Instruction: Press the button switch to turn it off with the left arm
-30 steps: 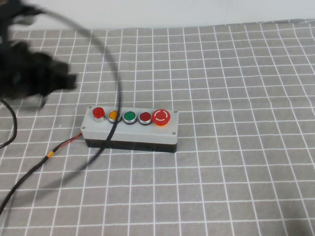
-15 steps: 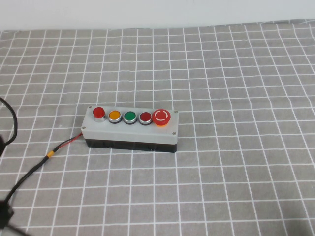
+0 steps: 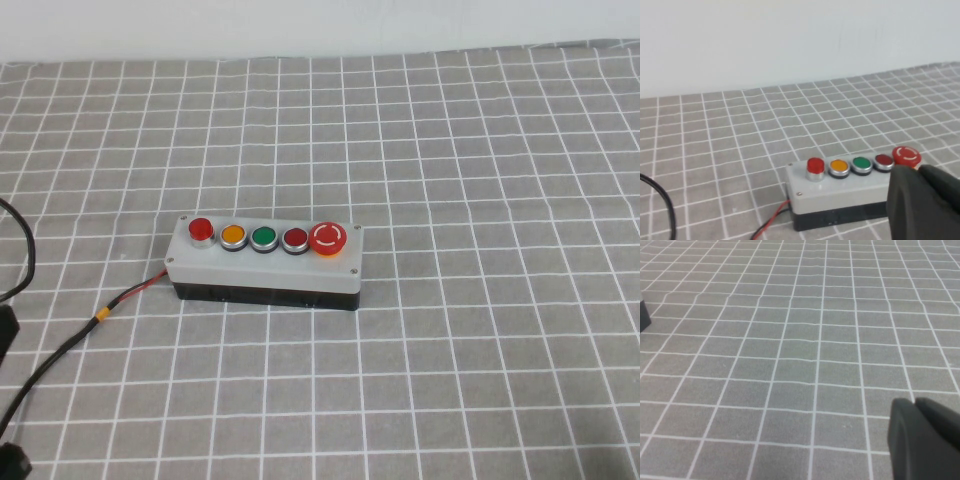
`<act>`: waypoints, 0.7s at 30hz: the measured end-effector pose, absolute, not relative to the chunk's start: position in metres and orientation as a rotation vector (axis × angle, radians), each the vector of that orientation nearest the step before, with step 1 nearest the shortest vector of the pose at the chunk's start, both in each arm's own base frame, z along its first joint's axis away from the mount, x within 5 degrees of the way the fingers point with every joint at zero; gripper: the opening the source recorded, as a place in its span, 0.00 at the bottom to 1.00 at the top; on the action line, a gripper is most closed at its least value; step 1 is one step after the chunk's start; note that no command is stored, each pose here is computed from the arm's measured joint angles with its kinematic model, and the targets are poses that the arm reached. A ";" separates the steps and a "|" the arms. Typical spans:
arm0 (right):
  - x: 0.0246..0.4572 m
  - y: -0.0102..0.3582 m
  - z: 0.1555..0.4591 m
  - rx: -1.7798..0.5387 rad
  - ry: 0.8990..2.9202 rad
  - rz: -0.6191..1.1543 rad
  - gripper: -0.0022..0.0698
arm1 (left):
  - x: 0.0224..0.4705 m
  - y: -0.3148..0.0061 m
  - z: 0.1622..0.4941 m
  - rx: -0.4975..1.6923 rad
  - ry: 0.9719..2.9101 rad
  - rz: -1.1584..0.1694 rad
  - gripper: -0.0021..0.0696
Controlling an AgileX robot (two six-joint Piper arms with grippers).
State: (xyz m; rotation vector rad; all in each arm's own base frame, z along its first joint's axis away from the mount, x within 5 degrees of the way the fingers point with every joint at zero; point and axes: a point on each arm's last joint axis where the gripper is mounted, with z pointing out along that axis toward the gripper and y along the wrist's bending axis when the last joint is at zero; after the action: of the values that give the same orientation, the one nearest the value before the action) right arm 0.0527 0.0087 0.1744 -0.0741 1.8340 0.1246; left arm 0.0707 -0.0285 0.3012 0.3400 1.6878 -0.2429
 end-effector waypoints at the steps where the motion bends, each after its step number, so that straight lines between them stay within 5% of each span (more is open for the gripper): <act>1: 0.053 0.009 0.174 -0.074 1.834 0.125 0.01 | 0.071 -0.028 0.301 0.350 1.690 -0.233 0.02; 10: 0.053 0.009 0.174 -0.074 1.834 0.125 0.01 | 0.073 -0.022 0.290 0.312 1.541 -0.131 0.02; 21: 0.053 0.009 0.174 -0.074 1.834 0.125 0.01 | 0.057 -0.008 0.218 0.129 1.382 -0.088 0.02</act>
State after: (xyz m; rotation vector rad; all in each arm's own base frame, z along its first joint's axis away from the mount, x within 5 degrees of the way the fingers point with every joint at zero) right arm 0.0527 0.0087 0.1744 -0.0741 1.8340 0.1246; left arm 0.0573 -0.0084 0.2181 0.1291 1.3822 -0.0882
